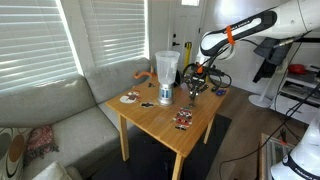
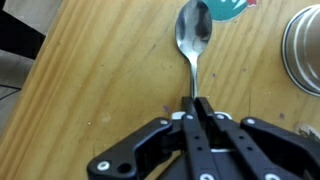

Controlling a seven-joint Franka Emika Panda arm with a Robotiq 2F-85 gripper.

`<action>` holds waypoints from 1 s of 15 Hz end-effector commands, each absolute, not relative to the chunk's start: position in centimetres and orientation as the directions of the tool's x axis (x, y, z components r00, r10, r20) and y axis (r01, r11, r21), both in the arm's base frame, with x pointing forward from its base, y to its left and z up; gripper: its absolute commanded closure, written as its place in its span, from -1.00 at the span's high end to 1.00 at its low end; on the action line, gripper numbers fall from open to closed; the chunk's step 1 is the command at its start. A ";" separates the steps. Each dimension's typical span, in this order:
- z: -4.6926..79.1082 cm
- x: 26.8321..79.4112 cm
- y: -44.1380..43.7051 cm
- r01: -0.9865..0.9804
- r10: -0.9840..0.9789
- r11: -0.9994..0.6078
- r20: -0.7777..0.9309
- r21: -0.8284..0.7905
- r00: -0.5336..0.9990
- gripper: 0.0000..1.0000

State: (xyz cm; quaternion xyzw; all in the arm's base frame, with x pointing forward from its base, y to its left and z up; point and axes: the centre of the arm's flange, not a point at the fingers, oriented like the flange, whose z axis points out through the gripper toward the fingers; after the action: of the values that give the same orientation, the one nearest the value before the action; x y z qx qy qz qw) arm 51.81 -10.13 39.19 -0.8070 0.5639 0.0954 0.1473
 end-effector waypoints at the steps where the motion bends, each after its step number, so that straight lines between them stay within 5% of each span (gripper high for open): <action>1: 40.1 52.1 -10.6 -0.940 -0.896 -0.321 -0.286 -0.114 0.340 -0.96; 15: 56.7 49.5 -12.1 -0.809 -0.823 -0.567 0.112 -0.155 0.556 -0.96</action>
State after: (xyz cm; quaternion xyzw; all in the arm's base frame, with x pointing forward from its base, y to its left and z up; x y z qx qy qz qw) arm 50.75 -12.87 52.05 -0.8652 0.4943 -0.0529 0.0663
